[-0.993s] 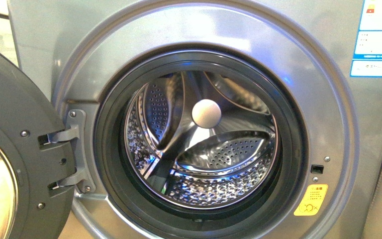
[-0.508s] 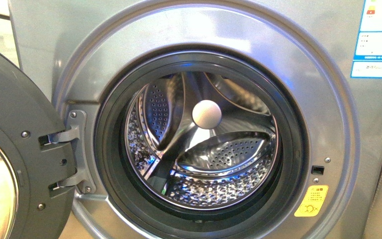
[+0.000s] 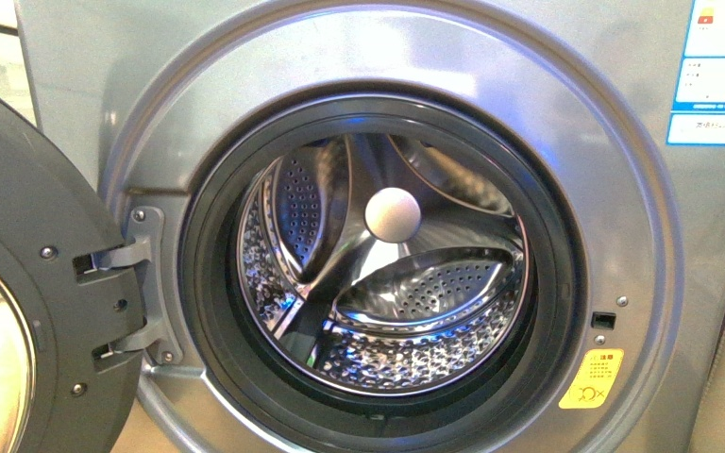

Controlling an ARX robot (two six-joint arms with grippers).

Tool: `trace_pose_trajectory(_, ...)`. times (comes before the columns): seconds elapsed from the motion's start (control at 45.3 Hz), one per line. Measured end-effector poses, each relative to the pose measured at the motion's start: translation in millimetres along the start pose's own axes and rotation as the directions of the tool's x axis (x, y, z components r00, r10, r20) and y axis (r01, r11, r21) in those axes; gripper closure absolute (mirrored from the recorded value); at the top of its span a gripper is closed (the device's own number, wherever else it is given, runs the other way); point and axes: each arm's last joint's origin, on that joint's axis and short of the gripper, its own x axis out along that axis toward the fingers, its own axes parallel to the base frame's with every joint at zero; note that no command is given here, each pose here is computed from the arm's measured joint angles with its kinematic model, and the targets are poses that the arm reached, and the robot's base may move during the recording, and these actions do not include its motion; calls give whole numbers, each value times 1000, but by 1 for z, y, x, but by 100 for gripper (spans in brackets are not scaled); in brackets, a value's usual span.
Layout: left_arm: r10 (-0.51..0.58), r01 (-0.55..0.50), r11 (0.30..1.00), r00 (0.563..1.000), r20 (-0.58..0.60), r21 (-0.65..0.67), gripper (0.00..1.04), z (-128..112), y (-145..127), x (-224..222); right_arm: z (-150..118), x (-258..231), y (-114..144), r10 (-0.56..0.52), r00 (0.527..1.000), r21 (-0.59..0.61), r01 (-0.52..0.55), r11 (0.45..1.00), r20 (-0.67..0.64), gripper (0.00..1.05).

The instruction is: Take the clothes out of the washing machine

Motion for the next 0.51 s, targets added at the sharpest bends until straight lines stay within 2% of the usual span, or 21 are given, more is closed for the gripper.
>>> trace_pose_trajectory(0.419, 0, 0, 1000, 1000, 0, 0, 101, 0, 0, 0, 0, 0, 0, 0, 1000, 0, 0, 1000, 0, 102)
trace_pose_trajectory(0.463, 0, 0, 1000, 1000, 0, 0, 95, 0, 0, 0, 0, 0, 0, 0, 1000, -1, 0, 1000, 0, 99)
trace_pose_trajectory(0.508, 0, 0, 1000, 1000, 0, 0, 85, 0, 0, 0, 0, 0, 0, 0, 1000, -1, 0, 1000, 0, 89)
